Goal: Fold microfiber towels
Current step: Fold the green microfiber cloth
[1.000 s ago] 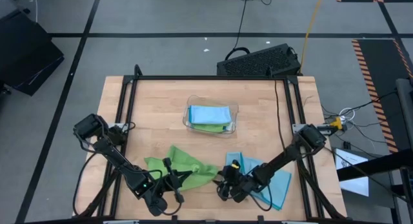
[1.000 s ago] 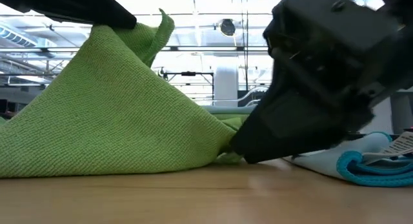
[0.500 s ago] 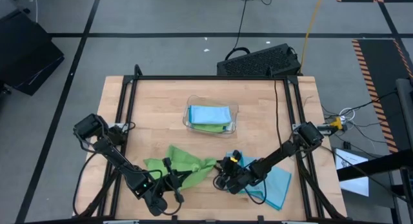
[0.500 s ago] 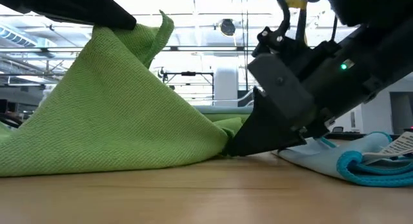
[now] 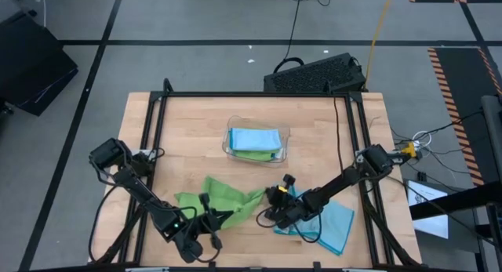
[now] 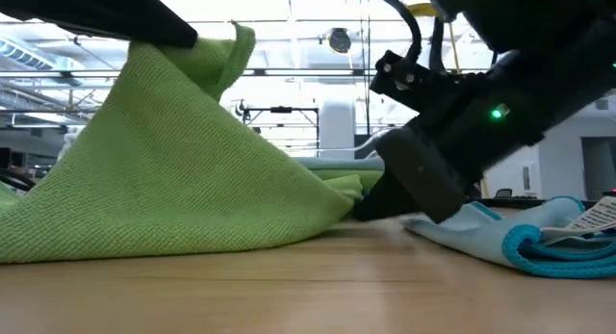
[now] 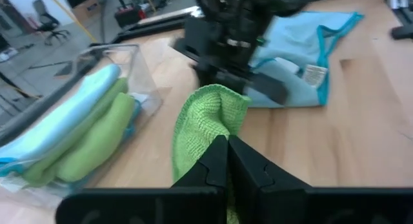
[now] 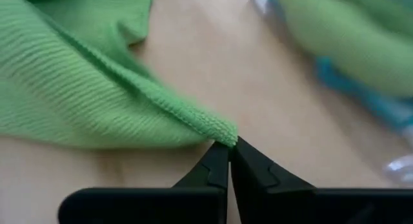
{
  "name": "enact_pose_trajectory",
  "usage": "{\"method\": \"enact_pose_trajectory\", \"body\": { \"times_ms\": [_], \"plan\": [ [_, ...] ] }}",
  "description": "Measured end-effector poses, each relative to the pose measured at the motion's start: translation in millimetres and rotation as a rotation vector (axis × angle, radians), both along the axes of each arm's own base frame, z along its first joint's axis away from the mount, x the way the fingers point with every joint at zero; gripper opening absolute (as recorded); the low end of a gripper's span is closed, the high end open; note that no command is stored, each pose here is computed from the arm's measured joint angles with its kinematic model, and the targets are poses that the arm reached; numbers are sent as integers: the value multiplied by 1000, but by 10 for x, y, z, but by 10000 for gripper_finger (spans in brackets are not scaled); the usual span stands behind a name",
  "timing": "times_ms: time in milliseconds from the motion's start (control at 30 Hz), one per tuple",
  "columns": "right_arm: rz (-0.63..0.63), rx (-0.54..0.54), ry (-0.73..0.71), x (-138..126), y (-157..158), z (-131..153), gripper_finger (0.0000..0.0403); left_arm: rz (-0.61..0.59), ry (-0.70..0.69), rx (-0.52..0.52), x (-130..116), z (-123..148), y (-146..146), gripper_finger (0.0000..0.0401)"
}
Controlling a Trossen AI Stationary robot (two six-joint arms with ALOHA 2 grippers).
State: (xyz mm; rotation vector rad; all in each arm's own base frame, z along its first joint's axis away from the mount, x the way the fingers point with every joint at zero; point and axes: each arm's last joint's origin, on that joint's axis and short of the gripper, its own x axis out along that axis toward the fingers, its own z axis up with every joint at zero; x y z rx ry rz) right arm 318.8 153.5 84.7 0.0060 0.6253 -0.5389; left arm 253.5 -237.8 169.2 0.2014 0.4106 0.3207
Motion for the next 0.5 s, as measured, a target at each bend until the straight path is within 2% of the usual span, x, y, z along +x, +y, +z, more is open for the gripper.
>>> {"method": "enact_pose_trajectory", "body": {
  "times_ms": [233,367,500],
  "plan": [
    [82,-172,109,21,-140,189,4,-68,-8,-49,-10,32,-84,7],
    [114,-250,146,62,-225,262,4,-119,-17,-44,-4,65,-132,7],
    [109,-283,169,88,-300,274,4,-205,-8,-48,-19,91,-199,6]
  ]
}}
